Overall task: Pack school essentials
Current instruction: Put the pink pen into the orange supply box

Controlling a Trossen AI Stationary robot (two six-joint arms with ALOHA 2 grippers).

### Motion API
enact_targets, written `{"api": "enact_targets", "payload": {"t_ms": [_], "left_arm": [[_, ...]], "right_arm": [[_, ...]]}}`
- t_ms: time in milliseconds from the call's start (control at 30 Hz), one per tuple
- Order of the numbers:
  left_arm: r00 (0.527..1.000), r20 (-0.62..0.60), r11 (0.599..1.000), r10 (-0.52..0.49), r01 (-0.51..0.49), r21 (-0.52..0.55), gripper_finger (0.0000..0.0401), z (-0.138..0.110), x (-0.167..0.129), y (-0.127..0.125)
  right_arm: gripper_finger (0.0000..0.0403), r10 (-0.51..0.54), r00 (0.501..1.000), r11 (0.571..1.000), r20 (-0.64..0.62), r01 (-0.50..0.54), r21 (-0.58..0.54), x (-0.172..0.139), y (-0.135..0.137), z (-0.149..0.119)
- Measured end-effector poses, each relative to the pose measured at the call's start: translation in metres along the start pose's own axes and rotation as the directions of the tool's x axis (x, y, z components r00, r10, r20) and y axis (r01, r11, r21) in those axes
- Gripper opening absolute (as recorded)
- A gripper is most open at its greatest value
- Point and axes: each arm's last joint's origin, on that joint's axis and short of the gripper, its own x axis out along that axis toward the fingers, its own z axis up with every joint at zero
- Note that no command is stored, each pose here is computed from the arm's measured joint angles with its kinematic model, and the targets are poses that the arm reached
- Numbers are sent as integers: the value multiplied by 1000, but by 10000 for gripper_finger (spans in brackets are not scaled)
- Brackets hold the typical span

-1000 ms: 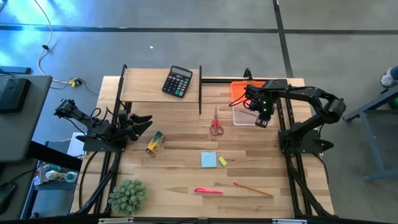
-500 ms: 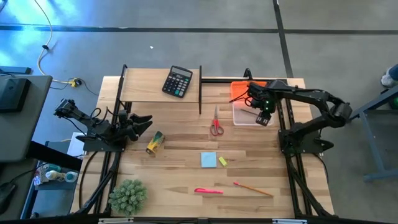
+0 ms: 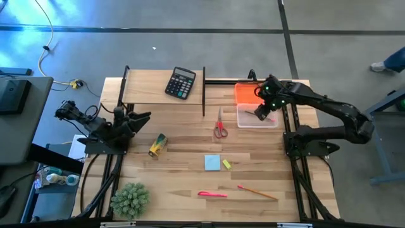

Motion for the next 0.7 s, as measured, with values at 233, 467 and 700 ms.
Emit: {"api": "enact_targets", "payload": {"t_ms": [233, 467, 700], "left_arm": [[1000, 4, 999, -12, 12, 50, 328, 18, 5, -23], [1000, -22, 973, -18, 22, 232, 328, 29, 17, -54], [999, -38, 916, -14, 28, 401, 328, 35, 32, -83]], "right_arm": [[144, 87, 985, 996, 152, -90, 10, -20, 6, -1], [144, 121, 975, 992, 186, -111, -65, -30, 20, -9], [144, 133, 974, 991, 182, -126, -50, -31, 32, -13]]}}
